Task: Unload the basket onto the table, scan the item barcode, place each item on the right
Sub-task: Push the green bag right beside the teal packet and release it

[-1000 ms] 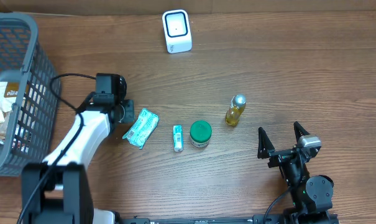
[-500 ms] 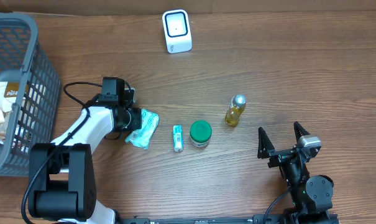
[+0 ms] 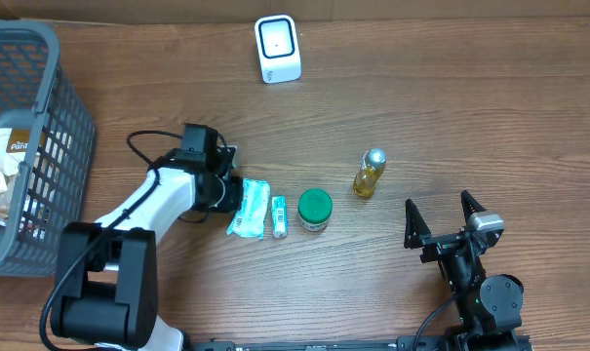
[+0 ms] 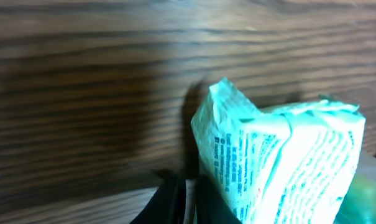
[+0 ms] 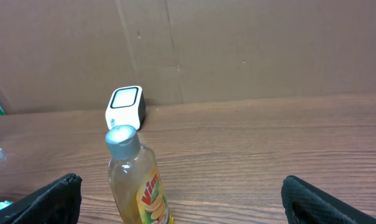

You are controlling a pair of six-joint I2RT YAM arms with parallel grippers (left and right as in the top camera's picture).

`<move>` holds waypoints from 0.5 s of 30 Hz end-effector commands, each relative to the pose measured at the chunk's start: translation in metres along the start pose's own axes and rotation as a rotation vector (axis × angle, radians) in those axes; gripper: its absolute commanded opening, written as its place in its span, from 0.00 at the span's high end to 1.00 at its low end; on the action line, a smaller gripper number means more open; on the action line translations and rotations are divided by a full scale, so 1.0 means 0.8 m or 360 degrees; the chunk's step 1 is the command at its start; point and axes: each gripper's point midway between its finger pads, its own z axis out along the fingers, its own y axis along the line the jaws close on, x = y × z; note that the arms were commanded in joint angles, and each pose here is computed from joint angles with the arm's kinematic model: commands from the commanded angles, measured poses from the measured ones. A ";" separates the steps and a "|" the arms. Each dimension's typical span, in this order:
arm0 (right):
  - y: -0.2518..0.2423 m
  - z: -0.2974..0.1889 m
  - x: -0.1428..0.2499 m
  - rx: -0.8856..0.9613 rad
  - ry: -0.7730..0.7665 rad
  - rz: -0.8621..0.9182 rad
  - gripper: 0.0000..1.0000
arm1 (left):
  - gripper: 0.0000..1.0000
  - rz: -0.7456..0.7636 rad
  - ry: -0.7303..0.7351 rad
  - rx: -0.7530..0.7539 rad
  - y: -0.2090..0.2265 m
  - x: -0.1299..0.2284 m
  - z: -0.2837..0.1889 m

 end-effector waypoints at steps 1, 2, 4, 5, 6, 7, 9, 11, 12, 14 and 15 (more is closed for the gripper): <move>0.001 0.000 0.003 -0.0011 -0.0001 0.0000 0.00 | 0.87 0.0092 0.0007 0.0051 -0.019 -0.003 0.000; 0.001 0.000 0.003 -0.0011 -0.0001 0.0000 0.00 | 0.87 0.0101 0.0009 0.0051 -0.021 -0.002 0.001; 0.001 0.000 0.003 -0.0011 -0.0001 0.0000 0.00 | 0.87 0.0107 0.0011 0.0053 -0.023 -0.002 0.001; 0.001 0.000 0.003 -0.0011 -0.0001 0.0000 0.00 | 0.87 0.0106 0.0012 0.0053 -0.023 -0.001 0.001; 0.001 0.000 0.003 -0.0011 -0.0001 0.0000 0.00 | 0.88 0.0100 0.0014 0.0054 -0.023 -0.001 0.001; 0.001 0.000 0.003 -0.0011 -0.0001 0.0000 0.00 | 0.88 0.0080 0.0019 0.0052 -0.023 0.000 0.001; 0.001 0.000 0.003 -0.0011 -0.0001 0.0000 0.00 | 0.88 0.0052 0.0029 0.0055 -0.023 0.002 0.001; 0.001 0.000 0.003 -0.0011 -0.0001 0.0000 0.00 | 0.88 0.0041 0.0035 0.0054 -0.023 0.003 0.001; 0.001 0.000 0.003 -0.0011 -0.0001 0.0000 0.00 | 0.89 0.0041 0.0035 0.0055 -0.023 0.003 0.001; 0.001 0.000 0.003 -0.0011 -0.0001 0.0000 0.00 | 0.89 0.0041 0.0038 0.0079 -0.026 0.003 0.001; 0.001 0.000 0.003 -0.0011 -0.0001 0.0000 0.00 | 0.89 0.0040 0.0042 0.0105 -0.030 0.004 0.001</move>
